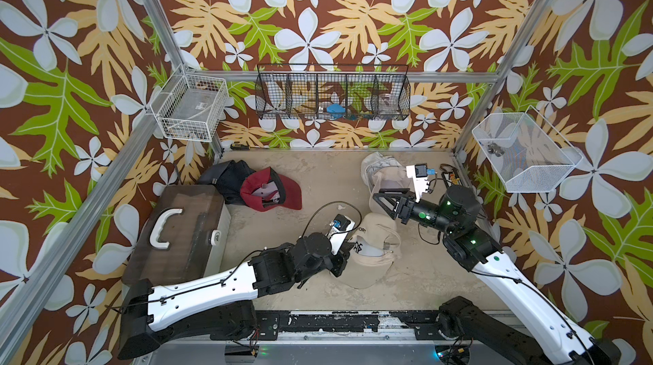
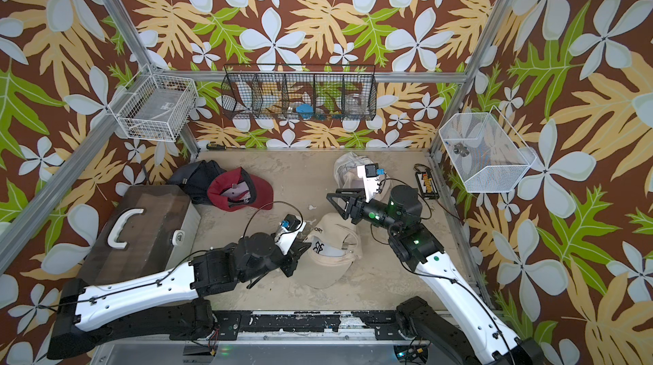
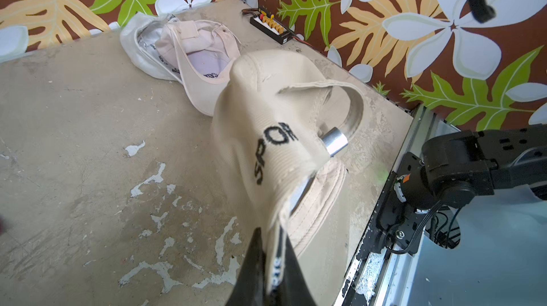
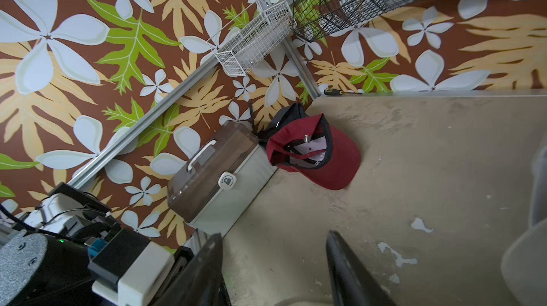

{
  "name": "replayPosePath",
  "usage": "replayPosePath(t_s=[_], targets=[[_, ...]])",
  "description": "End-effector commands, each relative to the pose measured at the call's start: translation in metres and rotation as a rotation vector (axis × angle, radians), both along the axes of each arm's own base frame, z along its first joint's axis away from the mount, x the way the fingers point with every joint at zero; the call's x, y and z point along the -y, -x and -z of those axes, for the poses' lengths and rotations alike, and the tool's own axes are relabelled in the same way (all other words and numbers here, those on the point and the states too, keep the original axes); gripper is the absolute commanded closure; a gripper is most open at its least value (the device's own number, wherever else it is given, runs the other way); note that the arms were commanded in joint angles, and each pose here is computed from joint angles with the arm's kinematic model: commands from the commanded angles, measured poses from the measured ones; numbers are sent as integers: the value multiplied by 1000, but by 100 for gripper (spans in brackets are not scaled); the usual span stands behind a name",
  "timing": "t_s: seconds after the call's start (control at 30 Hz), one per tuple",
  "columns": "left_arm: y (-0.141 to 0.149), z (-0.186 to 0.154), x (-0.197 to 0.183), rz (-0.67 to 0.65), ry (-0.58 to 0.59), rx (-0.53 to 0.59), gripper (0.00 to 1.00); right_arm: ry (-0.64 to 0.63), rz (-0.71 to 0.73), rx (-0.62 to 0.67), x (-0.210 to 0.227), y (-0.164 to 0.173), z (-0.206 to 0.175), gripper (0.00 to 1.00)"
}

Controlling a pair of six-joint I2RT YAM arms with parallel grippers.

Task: Open the adjustable buckle of the baseball cap
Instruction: Open the adjustable buckle on the baseball cap, then pull the adjustable strap on the baseball cap.

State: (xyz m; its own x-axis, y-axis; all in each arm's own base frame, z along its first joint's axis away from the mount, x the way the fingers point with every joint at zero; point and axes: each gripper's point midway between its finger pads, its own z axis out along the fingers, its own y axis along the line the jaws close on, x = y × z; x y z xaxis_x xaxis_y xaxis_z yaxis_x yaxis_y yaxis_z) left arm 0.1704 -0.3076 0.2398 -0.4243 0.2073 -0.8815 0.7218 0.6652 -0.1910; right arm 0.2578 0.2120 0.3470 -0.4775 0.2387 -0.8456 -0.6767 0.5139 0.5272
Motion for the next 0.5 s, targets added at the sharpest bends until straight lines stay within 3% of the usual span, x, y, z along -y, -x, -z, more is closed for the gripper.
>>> replayPosePath(t_s=[0.0,0.47], targets=[[-6,-11,-6,-32,-6,44,100,126,96,27,18,-1,12,40],[-29,-51,-37,-132,-19,93,100,349,276,139,73,32,29,38]])
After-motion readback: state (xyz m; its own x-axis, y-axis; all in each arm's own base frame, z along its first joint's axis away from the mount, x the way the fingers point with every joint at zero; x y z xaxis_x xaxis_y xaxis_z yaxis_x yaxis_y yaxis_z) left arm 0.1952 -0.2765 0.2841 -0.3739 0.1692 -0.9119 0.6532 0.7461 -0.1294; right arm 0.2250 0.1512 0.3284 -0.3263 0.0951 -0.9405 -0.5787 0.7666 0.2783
